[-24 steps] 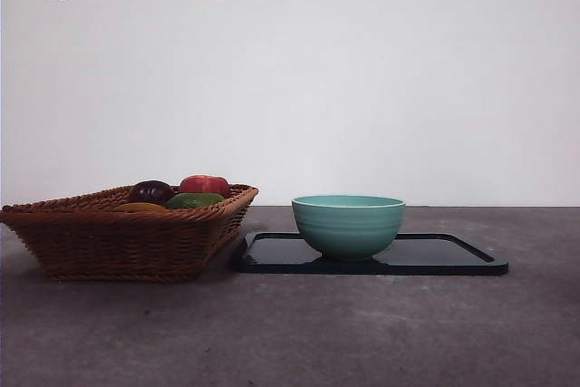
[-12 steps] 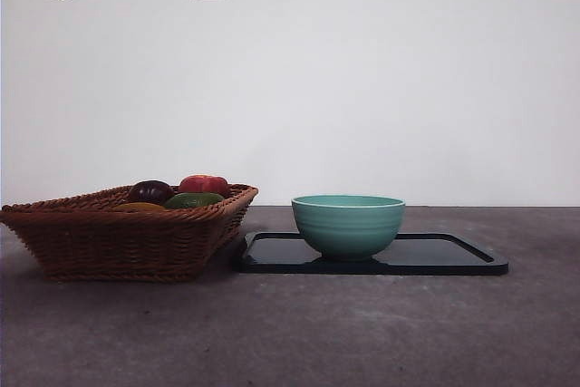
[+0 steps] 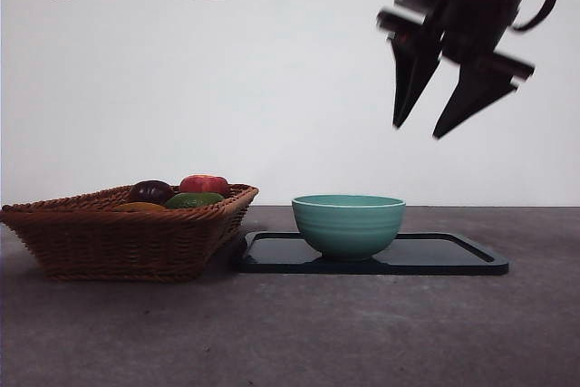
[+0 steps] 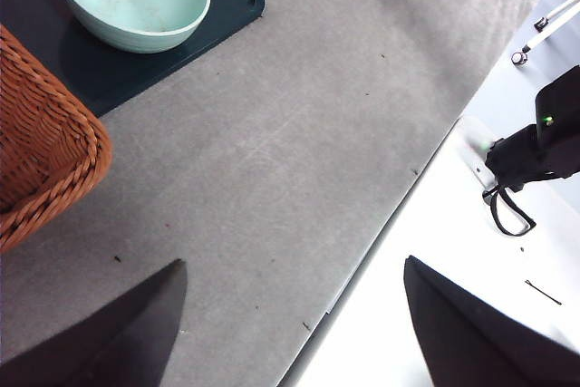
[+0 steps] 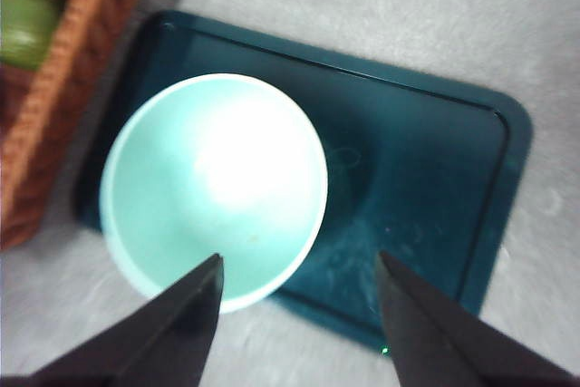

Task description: Pick up the wifruite, put it on the bowl, pick up the plate, put it on desk

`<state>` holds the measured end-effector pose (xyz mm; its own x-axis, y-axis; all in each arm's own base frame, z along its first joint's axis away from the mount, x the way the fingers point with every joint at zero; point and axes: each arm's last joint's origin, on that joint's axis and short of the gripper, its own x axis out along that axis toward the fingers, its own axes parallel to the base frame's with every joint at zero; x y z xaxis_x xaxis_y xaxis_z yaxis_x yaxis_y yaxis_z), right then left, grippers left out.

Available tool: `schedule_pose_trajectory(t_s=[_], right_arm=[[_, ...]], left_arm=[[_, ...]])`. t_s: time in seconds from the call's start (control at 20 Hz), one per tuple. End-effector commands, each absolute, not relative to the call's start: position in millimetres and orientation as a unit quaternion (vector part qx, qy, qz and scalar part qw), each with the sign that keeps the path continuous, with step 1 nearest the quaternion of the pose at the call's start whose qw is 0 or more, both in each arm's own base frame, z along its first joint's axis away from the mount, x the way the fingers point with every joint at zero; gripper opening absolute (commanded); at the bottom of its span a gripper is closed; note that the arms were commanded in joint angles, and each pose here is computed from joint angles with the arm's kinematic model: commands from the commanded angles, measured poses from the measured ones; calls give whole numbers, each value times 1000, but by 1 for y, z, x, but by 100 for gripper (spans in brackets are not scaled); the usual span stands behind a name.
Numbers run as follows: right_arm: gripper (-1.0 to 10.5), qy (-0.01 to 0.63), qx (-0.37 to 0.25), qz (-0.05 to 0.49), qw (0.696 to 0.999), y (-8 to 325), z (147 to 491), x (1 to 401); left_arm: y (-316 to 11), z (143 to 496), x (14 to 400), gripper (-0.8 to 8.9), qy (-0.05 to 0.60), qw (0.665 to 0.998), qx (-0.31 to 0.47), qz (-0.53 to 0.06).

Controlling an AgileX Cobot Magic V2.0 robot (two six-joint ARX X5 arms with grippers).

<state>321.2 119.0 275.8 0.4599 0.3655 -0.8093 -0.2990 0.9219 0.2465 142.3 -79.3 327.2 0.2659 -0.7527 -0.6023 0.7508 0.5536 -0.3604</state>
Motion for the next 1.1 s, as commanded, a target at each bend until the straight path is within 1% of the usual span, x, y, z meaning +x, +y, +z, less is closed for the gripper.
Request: schedule_pose_trajectory(t_s=[0.05,0.35,0.6,0.65,0.75,0.85,1.0,1.1], right_arm=[[267,484,28,198,852,126,263,335],[267,513,25,193,836,133,226,354],[265,519,26,193,833,139,210,361],[249,523,25,192,830,140,206,362],[182,526,22,192,828,142,200,363],[127,522,22,193,831,142,200,364],[13,513,24,195,835,143,201,366],[10,511,24,195,837,143,202,366]], left_arm=[[-81,330,143,371,369,796,3,-480],[-81,330,144,371,369,796,4,-480],[-81,331,144,371,362,798,4,-481],[-81,331,144,371,362,798,4,-481],[-81,331,144,371,363,798,4,-481],[-81,331,144,371,363,798,4,-481],[-81,331,144,371,363,798,4,-481],[-81,331,144,371,363,798,4,-481]])
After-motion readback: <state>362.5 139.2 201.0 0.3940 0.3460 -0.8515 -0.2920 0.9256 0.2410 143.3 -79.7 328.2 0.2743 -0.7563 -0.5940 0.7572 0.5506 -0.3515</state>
